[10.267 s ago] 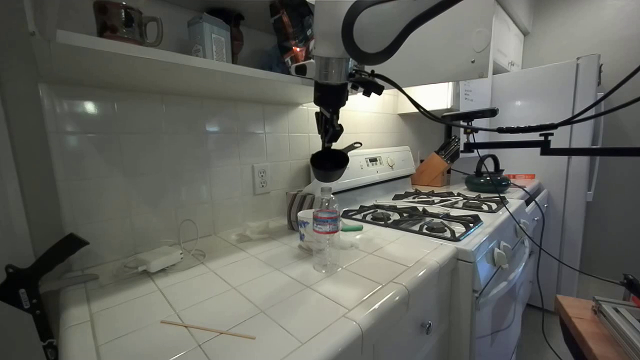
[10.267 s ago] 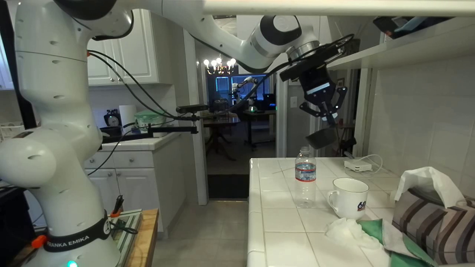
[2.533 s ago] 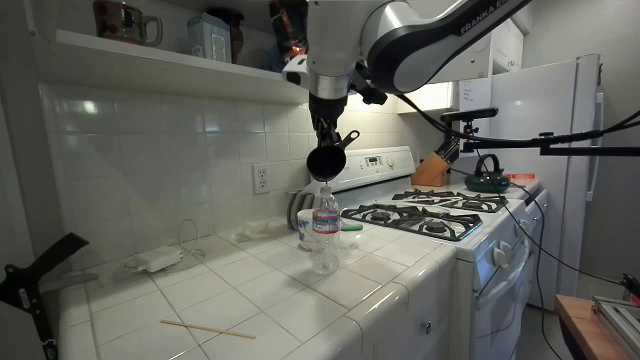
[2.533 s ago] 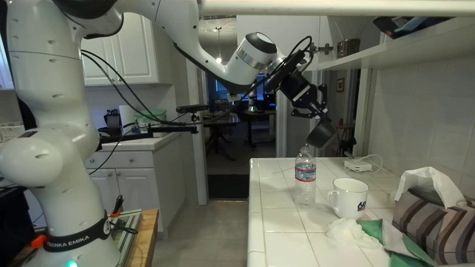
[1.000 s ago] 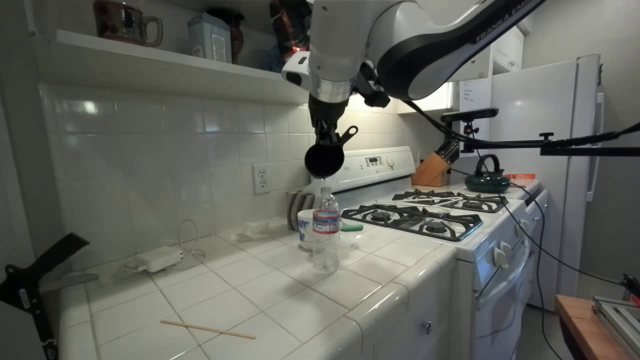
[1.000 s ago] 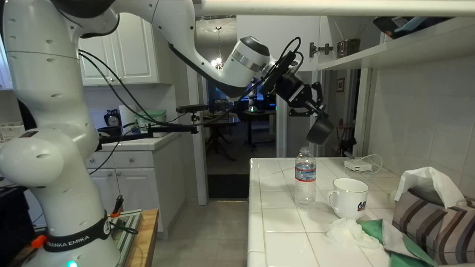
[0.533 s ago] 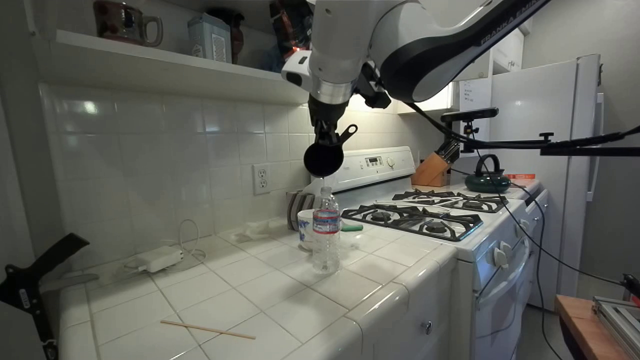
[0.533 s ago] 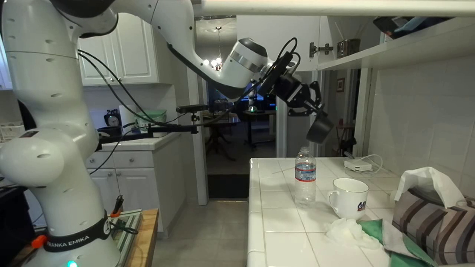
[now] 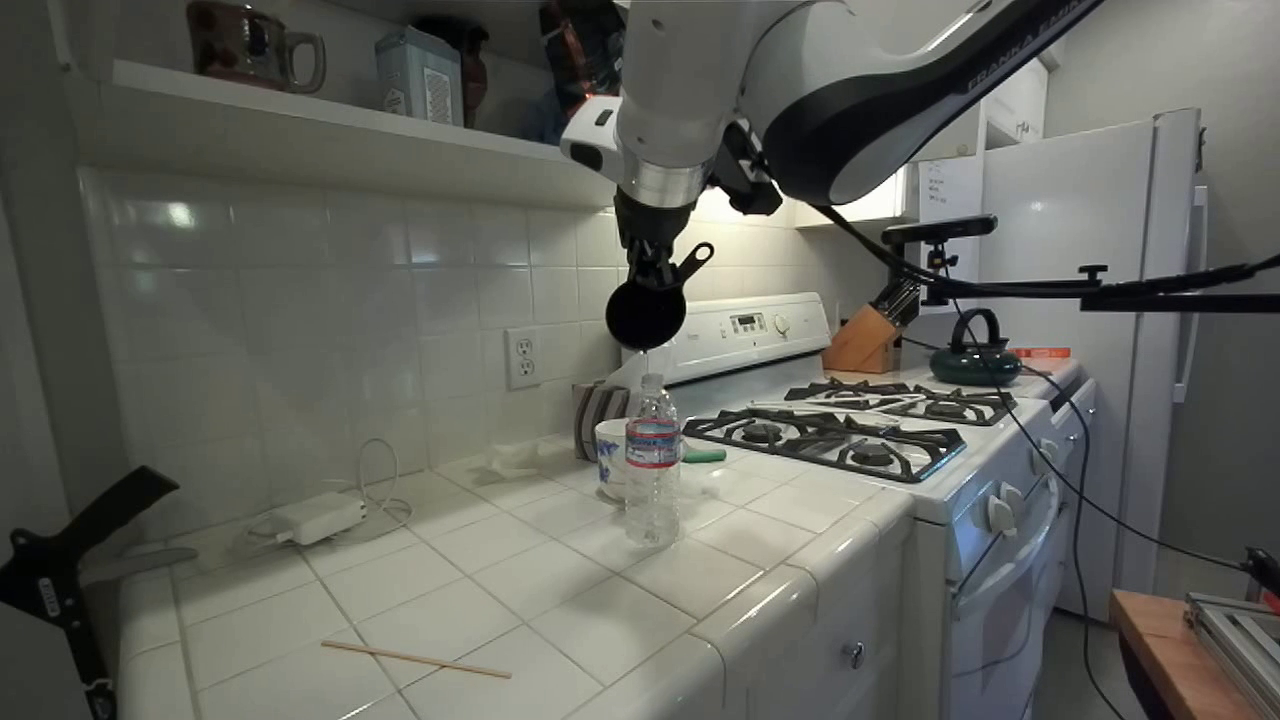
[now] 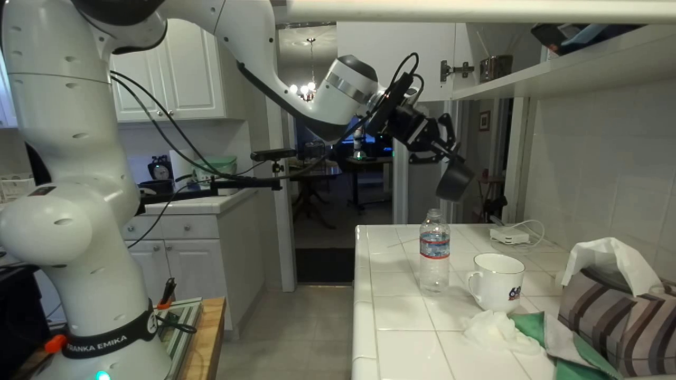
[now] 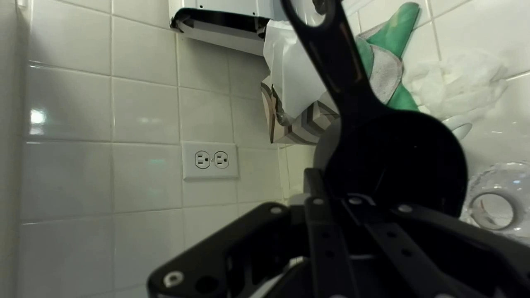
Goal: Pour the contents in the black pot inside the water bottle
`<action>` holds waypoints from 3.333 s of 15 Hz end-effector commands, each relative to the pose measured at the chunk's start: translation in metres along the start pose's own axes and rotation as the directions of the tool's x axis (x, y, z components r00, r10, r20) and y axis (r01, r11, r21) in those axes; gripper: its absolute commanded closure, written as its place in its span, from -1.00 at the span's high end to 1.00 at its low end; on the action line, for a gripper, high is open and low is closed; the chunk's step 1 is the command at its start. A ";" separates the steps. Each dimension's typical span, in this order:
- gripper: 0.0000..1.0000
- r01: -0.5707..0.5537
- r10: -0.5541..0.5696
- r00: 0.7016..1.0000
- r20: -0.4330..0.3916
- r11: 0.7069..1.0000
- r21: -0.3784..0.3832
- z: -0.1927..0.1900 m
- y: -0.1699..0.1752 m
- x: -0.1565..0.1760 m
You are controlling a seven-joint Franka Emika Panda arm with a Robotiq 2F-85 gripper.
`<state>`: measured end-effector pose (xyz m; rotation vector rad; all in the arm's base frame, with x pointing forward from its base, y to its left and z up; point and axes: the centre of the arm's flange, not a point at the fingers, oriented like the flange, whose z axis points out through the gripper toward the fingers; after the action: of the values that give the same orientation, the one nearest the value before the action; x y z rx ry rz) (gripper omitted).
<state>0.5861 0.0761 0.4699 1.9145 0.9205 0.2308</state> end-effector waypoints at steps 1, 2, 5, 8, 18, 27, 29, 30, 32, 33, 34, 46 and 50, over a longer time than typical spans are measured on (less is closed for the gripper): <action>-0.99 0.007 -0.006 1.000 0.019 0.999 -0.053 -0.011 -0.009 -0.007; -0.99 0.009 -0.008 1.000 0.022 0.998 -0.061 -0.012 -0.010 -0.006; -0.99 0.017 -0.014 0.999 0.033 0.997 -0.077 -0.014 -0.014 -0.005; -0.99 0.024 -0.020 0.999 0.044 0.995 -0.101 -0.016 -0.017 -0.005; -0.99 0.038 -0.026 0.997 0.077 0.987 -0.156 -0.023 -0.022 -0.003; -0.99 0.059 -0.037 0.994 0.105 0.975 -0.212 -0.026 -0.030 -0.001; -0.99 0.062 -0.038 0.993 0.111 0.973 -0.221 -0.027 -0.030 0.000; -0.99 0.063 -0.038 0.993 0.113 0.972 -0.225 -0.028 -0.031 0.000; -0.99 0.068 -0.041 0.992 0.119 0.969 -0.237 -0.029 -0.031 0.001; -0.99 0.071 -0.042 0.992 0.121 0.966 -0.248 -0.030 -0.031 0.001; -0.99 0.074 -0.044 0.992 0.122 0.964 -0.254 -0.031 -0.031 0.002; -0.99 0.119 -0.080 0.988 0.131 0.937 -0.328 -0.042 -0.036 0.012; -0.99 0.134 -0.091 0.986 0.137 0.926 -0.352 -0.047 -0.038 0.015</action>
<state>0.5621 0.1239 0.4600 1.5700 0.8575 0.1865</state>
